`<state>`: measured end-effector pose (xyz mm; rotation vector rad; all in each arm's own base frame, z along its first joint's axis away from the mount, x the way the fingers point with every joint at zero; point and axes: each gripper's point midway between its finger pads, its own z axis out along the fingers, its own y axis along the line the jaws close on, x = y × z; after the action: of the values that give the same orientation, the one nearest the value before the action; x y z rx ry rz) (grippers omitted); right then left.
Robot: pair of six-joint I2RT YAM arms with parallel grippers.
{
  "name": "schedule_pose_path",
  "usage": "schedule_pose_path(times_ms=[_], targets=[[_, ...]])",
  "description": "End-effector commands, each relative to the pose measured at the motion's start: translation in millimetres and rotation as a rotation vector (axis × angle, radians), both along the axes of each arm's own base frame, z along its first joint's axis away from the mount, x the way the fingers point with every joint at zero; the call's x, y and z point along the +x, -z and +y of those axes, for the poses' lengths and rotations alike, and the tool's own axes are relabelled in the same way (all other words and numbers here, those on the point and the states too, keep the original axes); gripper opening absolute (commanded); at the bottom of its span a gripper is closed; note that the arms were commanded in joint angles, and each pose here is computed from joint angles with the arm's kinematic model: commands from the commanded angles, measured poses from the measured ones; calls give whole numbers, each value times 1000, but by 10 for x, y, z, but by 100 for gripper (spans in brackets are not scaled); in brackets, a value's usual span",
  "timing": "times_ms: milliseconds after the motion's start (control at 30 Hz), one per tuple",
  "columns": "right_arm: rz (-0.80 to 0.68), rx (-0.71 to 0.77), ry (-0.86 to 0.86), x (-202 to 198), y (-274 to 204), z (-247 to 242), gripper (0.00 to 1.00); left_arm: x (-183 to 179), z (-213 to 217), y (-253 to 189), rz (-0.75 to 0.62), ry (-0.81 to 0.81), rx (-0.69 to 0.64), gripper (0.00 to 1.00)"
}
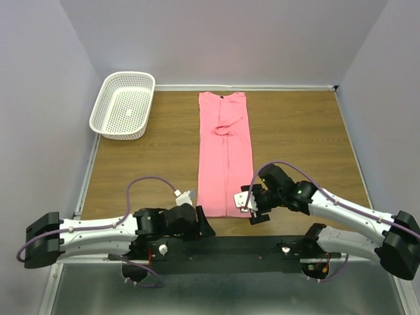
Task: Fold and stack the t-shirts
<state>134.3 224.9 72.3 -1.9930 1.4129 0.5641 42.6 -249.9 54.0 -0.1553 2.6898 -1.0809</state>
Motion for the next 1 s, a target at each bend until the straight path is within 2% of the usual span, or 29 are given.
schedule_pose_path(times_ms=[0,133,200,333,533,833,900,933,967], targets=[[-73,11,67,170,-37,34,85,202,24,128,57,-236,82,65],[-79,14,63,169,-39,31,85,321,216,284,109,-432,208,64],[-81,12,62,169,-30,26,85,468,213,177,64,-504,163,64],[-81,12,64,175,-26,29,85,637,268,97,82,-652,20,63],[-64,9,26,104,15,21,86,696,350,259,122,-694,-1,56],[-35,2,-49,-40,44,-5,87,1111,456,368,26,-745,90,53],[-34,-4,-60,-64,52,-25,87,1107,458,454,33,-729,117,47],[-38,6,-74,-82,29,-20,87,1122,434,455,27,-723,109,31],[-44,-5,-102,-114,48,-50,87,1103,440,505,35,-716,121,19]])
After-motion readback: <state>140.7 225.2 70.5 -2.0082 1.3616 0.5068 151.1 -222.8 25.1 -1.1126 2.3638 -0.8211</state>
